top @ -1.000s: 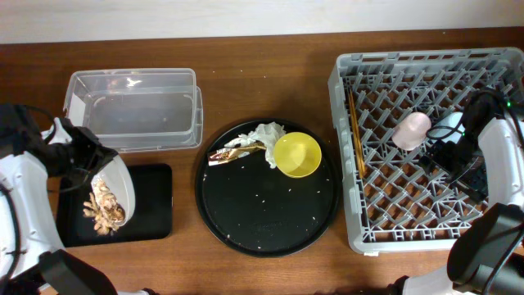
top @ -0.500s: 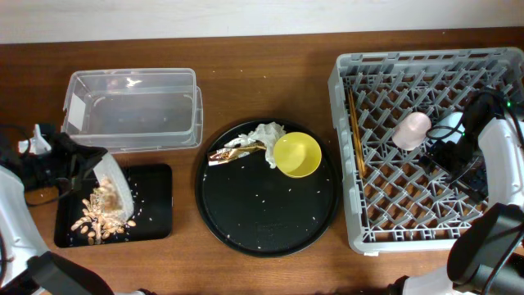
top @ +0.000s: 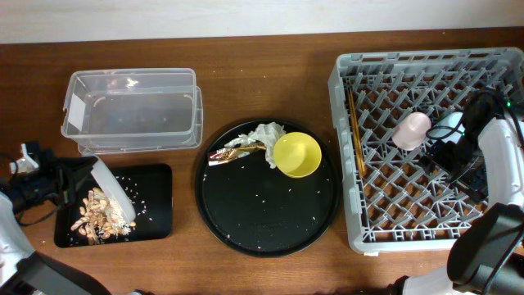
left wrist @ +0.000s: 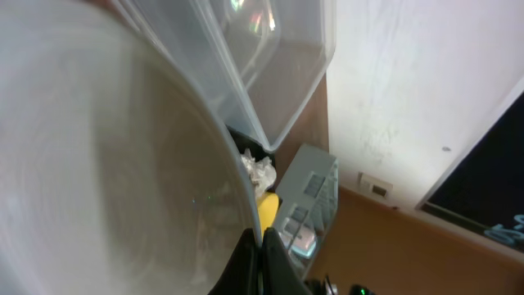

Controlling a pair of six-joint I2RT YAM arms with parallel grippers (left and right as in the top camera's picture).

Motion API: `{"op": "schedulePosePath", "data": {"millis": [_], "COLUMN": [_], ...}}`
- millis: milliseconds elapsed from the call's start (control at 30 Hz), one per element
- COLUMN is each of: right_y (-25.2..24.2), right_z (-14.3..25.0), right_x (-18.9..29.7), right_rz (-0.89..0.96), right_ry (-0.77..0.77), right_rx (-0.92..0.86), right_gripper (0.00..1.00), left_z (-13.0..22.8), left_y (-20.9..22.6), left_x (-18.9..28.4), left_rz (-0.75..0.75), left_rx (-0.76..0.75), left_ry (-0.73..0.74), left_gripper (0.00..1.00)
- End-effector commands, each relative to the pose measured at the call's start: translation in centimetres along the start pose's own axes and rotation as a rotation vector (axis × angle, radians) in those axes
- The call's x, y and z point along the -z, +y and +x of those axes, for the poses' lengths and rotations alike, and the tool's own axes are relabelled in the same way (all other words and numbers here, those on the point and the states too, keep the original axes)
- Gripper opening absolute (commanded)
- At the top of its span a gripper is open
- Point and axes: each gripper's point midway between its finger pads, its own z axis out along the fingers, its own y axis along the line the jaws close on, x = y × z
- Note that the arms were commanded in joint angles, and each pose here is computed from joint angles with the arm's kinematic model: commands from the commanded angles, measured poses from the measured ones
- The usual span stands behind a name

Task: Sort waste into correct bins and load items into the dishwasher rack
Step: 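Lift the plate with the left gripper and tip scraps onto the black tray, then carry the empty plate back and set it on the round tray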

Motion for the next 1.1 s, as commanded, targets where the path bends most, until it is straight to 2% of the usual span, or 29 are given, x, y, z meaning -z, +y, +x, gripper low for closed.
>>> {"op": "schedulePosePath", "data": {"millis": [0, 33, 67, 100, 133, 300, 400, 433, 467, 500, 633, 667, 833, 967, 1067], "right_y": [-0.1, -0.1, -0.1, -0.1, -0.1, -0.1, -0.1, -0.1, -0.1, -0.1, -0.1, -0.1, -0.1, -0.1, -0.1], "right_z": [-0.1, -0.1, -0.1, -0.1, -0.1, -0.1, -0.1, -0.1, -0.1, -0.1, -0.1, -0.1, -0.1, -0.1, -0.1], "right_x": [-0.1, -0.1, -0.1, -0.1, -0.1, -0.1, -0.1, -0.1, -0.1, -0.1, -0.1, -0.1, -0.1, -0.1, -0.1], "right_rz": [0.002, 0.002, 0.002, 0.002, 0.002, 0.002, 0.002, 0.002, 0.003, 0.002, 0.003, 0.002, 0.002, 0.002, 0.002], "right_ry": [0.003, 0.003, 0.003, 0.003, 0.003, 0.003, 0.003, 0.003, 0.003, 0.003, 0.003, 0.003, 0.003, 0.003, 0.003], "right_rx": [-0.012, -0.012, -0.012, -0.012, -0.012, -0.012, -0.012, -0.012, -0.012, -0.012, -0.012, -0.012, -0.012, -0.012, -0.012], "right_gripper": [0.98, 0.98, 0.98, 0.98, 0.98, 0.98, 0.98, 0.99, 0.98, 0.98, 0.98, 0.98, 0.98, 0.98, 0.98], "left_z": [0.3, -0.4, 0.1, 1.4, 1.8, 0.8, 1.4, 3.2, 4.2, 3.1, 4.1, 5.1, 6.5, 9.2, 12.6], "left_y": [-0.8, -0.9, -1.0, -2.0, -3.5, -2.9, -2.5, -2.4, -2.9, -3.2, -2.7, -2.4, -2.7, -3.7, -4.8], "left_x": [0.7, 0.8, 0.8, 0.9, 1.2, 1.3, 1.2, 1.3, 1.5, 1.5, 1.5, 1.6, 2.5, 3.3, 2.8], "left_rz": [0.049, 0.050, 0.062, 0.129, 0.220, 0.188, 0.170, 0.168, 0.200, 0.220, 0.192, 0.168, 0.109, 0.031, -0.011], "left_rx": [-0.031, -0.067, -0.043, -0.028, -0.078, -0.156, -0.112, -0.035, -0.038, -0.137, -0.140, -0.085, -0.145, -0.236, -0.360], "left_ry": [-0.011, -0.035, -0.016, 0.030, 0.045, 0.003, 0.025, 0.080, 0.110, 0.068, 0.093, 0.126, 0.111, 0.103, 0.142], "left_gripper": [0.01, 0.01, 0.01, 0.01, 0.01, 0.01, 0.01, 0.01, 0.01, 0.01, 0.01, 0.01, 0.01, 0.01, 0.01]}}
